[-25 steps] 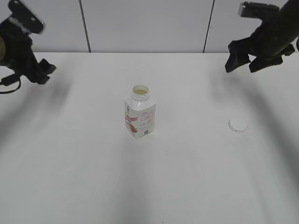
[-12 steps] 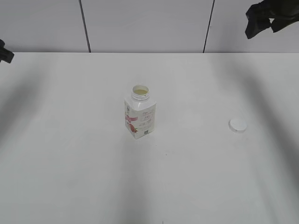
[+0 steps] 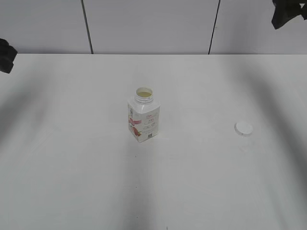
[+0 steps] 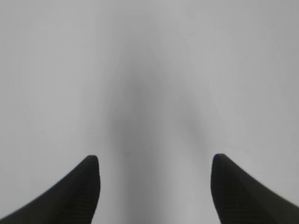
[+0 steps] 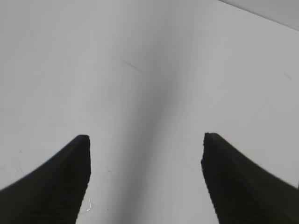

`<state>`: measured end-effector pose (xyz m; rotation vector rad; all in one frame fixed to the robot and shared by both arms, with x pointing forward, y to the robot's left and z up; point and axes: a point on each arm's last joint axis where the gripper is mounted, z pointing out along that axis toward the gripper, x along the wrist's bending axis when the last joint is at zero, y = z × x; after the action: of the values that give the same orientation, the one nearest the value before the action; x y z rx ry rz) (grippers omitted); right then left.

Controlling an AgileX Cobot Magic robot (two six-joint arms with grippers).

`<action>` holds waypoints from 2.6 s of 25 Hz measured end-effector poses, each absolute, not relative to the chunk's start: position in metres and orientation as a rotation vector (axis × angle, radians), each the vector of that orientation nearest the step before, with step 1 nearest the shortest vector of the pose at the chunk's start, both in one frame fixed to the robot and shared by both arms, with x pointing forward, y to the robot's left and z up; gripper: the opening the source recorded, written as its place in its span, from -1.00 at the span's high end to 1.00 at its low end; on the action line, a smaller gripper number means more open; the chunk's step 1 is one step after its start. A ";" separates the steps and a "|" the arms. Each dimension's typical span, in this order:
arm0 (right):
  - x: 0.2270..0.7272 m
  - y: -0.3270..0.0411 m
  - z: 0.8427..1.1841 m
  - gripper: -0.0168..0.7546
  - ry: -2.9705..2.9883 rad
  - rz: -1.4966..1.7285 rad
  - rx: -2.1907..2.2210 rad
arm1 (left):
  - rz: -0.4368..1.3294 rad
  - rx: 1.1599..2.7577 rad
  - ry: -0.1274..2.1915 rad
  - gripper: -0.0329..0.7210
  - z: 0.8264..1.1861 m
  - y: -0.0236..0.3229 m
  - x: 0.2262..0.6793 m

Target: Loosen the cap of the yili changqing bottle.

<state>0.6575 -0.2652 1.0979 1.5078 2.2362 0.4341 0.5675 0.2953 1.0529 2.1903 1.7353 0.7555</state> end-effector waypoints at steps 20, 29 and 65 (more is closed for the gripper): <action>0.576 -0.283 1.155 -0.56 2.181 0.475 1.653 | 0.206 2.204 1.998 -0.32 1.058 0.304 0.538; 0.525 -0.278 1.138 -0.56 2.244 0.511 1.754 | 0.212 2.148 1.974 -0.32 1.065 0.300 0.491; 0.306 -0.286 1.081 -0.56 2.042 0.719 1.669 | 0.520 1.805 1.747 -0.32 1.033 0.291 0.355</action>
<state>0.3057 -0.2859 1.0806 1.6694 2.0424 0.7186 0.3547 0.2907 1.0329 1.8053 1.7468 0.5198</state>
